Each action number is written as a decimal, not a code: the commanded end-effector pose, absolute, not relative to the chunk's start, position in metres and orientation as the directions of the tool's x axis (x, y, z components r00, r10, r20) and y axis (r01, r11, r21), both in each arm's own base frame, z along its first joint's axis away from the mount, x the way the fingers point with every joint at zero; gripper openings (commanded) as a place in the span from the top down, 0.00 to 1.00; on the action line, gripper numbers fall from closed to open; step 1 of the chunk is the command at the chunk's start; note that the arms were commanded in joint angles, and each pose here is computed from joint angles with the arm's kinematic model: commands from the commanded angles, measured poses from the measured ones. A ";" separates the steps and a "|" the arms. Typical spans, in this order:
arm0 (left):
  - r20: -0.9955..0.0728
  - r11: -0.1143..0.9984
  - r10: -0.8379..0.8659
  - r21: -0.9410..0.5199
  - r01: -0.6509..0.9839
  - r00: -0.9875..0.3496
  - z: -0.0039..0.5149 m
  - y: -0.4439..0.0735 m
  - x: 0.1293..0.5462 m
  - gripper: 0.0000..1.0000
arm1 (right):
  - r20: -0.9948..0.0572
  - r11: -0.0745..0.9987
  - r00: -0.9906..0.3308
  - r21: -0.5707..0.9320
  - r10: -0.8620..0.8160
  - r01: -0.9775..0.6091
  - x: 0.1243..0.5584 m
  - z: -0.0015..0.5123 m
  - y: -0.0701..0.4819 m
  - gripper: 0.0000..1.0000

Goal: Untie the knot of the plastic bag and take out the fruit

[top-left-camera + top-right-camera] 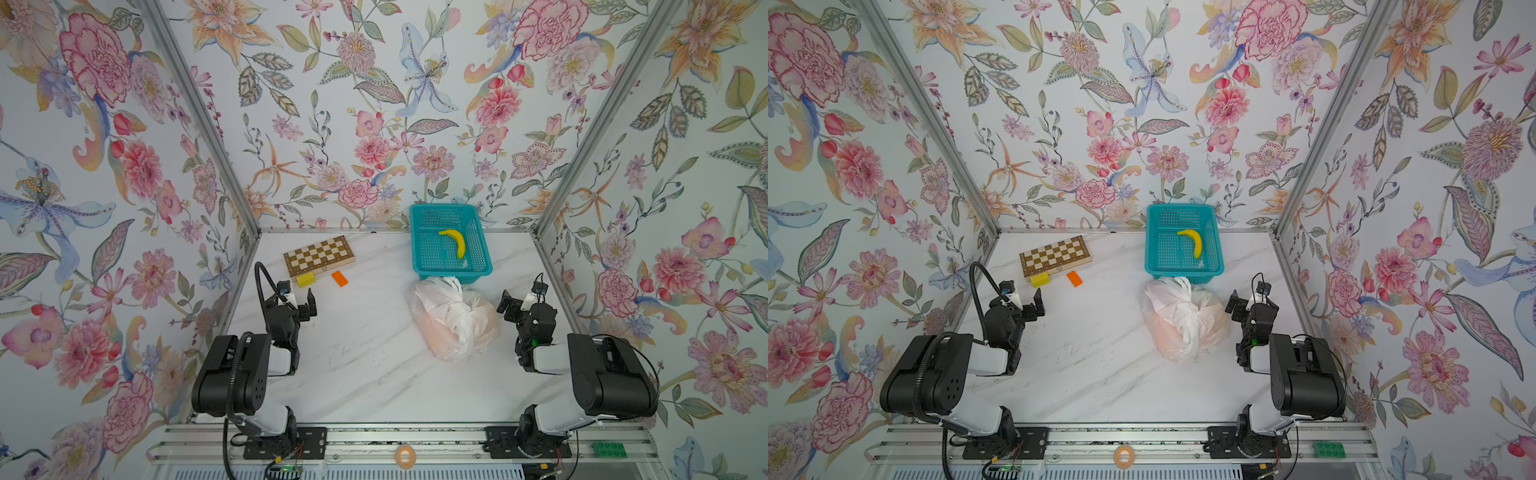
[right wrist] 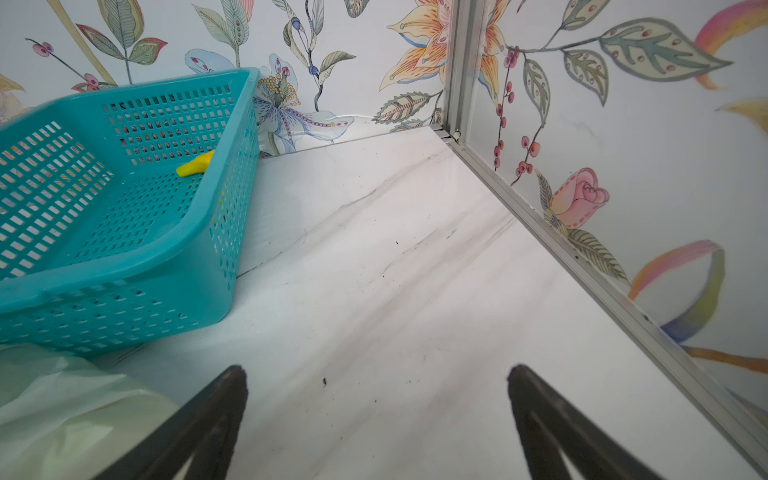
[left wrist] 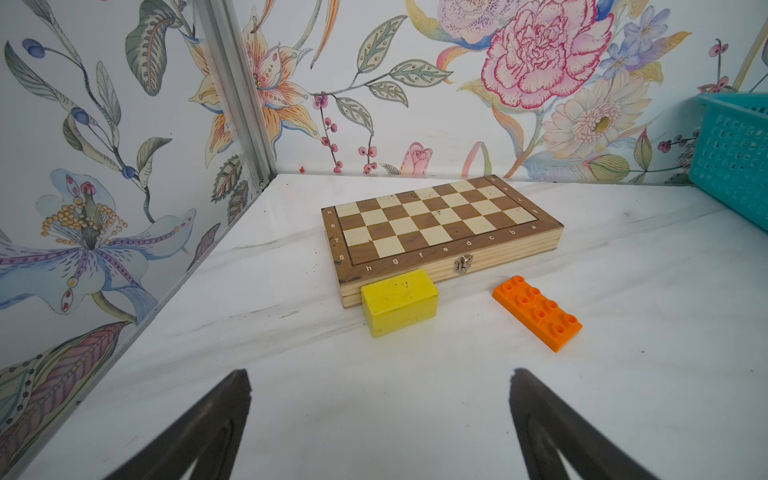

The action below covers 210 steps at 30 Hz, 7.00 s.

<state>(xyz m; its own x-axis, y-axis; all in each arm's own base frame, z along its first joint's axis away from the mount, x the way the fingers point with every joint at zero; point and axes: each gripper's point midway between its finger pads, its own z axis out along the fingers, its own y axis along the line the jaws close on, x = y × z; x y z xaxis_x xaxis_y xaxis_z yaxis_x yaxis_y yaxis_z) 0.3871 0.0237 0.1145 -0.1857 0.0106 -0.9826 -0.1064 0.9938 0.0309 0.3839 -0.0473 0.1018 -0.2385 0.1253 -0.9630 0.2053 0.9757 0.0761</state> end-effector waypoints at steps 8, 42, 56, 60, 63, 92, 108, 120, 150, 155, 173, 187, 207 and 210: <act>-0.986 0.992 0.014 0.035 -0.123 -0.167 0.117 0.026 0.385 0.01 | -0.969 0.974 -0.223 0.061 0.111 0.219 0.384 0.106 -0.048 0.01; -0.712 0.902 -0.265 -0.422 0.095 -0.650 0.222 -0.179 0.397 0.01 | -0.432 0.788 -0.772 0.599 0.466 0.140 0.299 0.215 0.072 0.18; -0.631 0.803 0.090 -0.411 0.431 -0.770 0.206 -0.380 0.358 0.18 | -0.210 0.806 -0.854 0.492 0.475 0.328 0.282 0.148 0.089 0.30; -0.620 0.778 0.175 -0.388 0.493 -0.765 0.190 -0.410 0.349 0.22 | -0.204 0.815 -0.854 0.466 0.479 0.345 0.286 0.133 0.087 0.30; -0.591 0.756 0.219 -0.401 0.518 -0.776 0.176 -0.427 0.345 0.24 | -0.194 0.808 -0.854 0.474 0.483 0.349 0.292 0.123 0.089 0.30; -0.434 0.682 0.442 -0.407 0.608 -0.785 0.102 -0.451 0.319 0.94 | -0.122 0.713 -0.796 0.540 0.593 0.447 0.302 0.084 0.099 0.82; -0.467 0.815 0.329 -0.298 0.497 -0.821 0.117 -0.384 0.341 1.00 | -0.102 0.651 -0.727 0.541 0.679 0.532 0.277 0.073 0.074 0.97; -0.464 0.836 0.275 -0.317 0.448 -0.842 0.125 -0.344 0.360 1.00 | -0.153 0.668 -0.711 0.519 0.686 0.533 0.272 0.091 0.058 0.82; -0.522 0.839 0.276 -0.279 0.467 -0.807 0.149 -0.343 0.373 0.99 | -0.292 0.943 -0.938 0.319 0.188 0.089 0.301 0.128 0.170 0.87; -0.523 0.888 0.258 -0.203 0.413 -0.812 0.142 -0.319 0.374 0.98 | -0.289 0.939 -0.922 0.300 0.256 0.167 0.291 0.122 0.146 0.92; -0.809 0.528 0.459 -0.085 0.845 -0.368 0.239 -0.369 0.367 0.39 | -0.276 0.899 -0.924 0.417 0.265 0.133 0.286 0.136 0.160 0.91; -0.580 0.183 0.802 0.014 0.983 -0.141 0.173 -0.383 0.346 0.37 | -0.270 0.890 -0.925 0.438 0.266 0.128 0.282 0.141 0.167 0.91; -0.575 0.308 0.777 -0.006 0.951 -0.256 0.135 -0.406 0.367 0.85 | -0.290 0.892 -0.915 0.430 0.280 0.137 0.280 0.145 0.164 0.91; -0.591 0.437 0.738 0.052 0.898 -0.325 0.147 -0.398 0.386 0.94 | -0.292 0.891 -0.913 0.431 0.284 0.139 0.279 0.145 0.162 0.91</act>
<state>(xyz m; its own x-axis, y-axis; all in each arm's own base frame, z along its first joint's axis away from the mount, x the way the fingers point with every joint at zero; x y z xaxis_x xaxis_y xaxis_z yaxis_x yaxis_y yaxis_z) 0.3643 -0.4047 0.1268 -0.2647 0.7823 -0.5639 0.9515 0.3069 -0.0210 0.2829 0.1650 0.1403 -0.9202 0.2732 -0.2803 0.1328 0.8916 0.4329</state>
